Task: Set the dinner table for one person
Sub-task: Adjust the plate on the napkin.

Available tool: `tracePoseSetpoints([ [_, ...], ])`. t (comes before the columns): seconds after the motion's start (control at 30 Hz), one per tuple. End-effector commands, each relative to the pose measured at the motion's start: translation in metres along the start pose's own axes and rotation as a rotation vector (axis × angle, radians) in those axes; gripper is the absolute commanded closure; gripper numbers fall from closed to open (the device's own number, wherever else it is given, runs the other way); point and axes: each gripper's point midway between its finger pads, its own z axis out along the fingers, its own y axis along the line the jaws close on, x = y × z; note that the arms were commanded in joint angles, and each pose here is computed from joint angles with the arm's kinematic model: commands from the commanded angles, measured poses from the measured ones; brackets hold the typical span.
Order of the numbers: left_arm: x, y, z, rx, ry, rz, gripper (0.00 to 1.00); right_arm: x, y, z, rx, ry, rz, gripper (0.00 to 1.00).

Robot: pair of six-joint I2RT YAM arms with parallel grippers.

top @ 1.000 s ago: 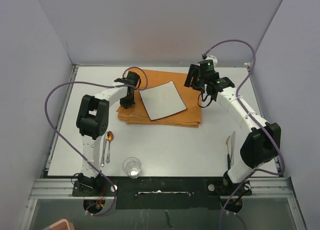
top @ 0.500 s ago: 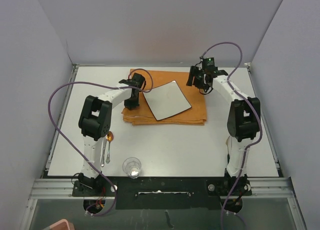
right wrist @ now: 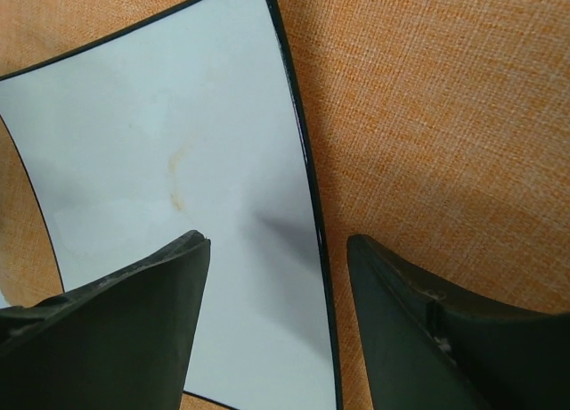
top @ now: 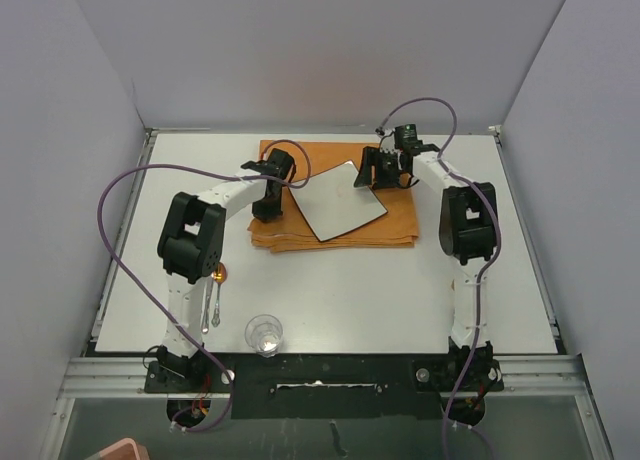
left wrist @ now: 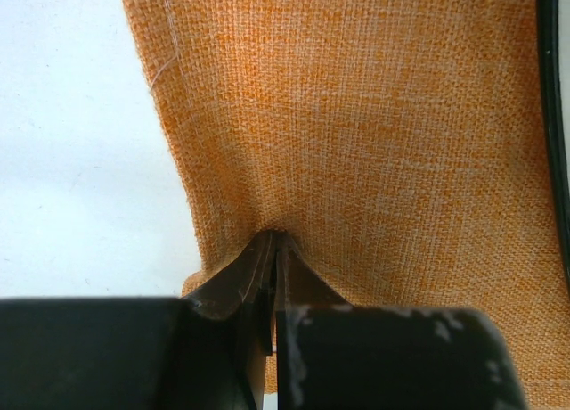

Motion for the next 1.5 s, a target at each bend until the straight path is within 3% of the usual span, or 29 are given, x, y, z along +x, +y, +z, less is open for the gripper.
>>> tracePoseSetpoints([
  [0.0,0.045,-0.033,0.008,0.119,0.151,0.006,1.00,-0.017,-0.003,-0.002,-0.080,-0.037,-0.036,0.37],
  [0.2,0.045,-0.034,0.011,0.121,0.156,0.006,1.00,-0.006,-0.014,-0.002,-0.131,-0.022,-0.003,0.43],
  [0.33,0.044,-0.035,0.012,0.120,0.158,0.005,1.00,0.000,-0.001,-0.003,-0.207,-0.020,-0.005,0.66],
  [0.4,0.043,-0.035,0.012,0.120,0.158,0.004,1.00,0.003,0.007,-0.003,-0.251,-0.018,-0.005,0.72],
  [0.73,0.044,-0.036,0.013,0.120,0.162,0.000,1.00,0.021,0.036,-0.003,-0.400,0.040,-0.019,0.72],
  [0.8,0.044,-0.036,0.013,0.121,0.161,0.001,1.00,0.024,0.041,-0.004,-0.436,0.051,-0.014,0.85],
  [0.83,0.044,-0.036,0.013,0.120,0.160,0.002,1.00,0.026,0.045,-0.006,-0.464,0.059,-0.010,0.99],
  [1.07,0.044,-0.034,0.011,0.115,0.156,0.003,1.00,0.029,0.051,-0.018,-0.493,0.018,-0.011,1.00],
  [1.33,0.048,-0.035,0.011,0.112,0.156,0.009,1.00,-0.008,0.019,-0.035,-0.381,-0.231,0.177,1.00],
  [1.47,0.049,-0.034,0.012,0.109,0.157,0.009,1.00,-0.015,0.007,-0.040,-0.327,-0.283,0.213,1.00],
])
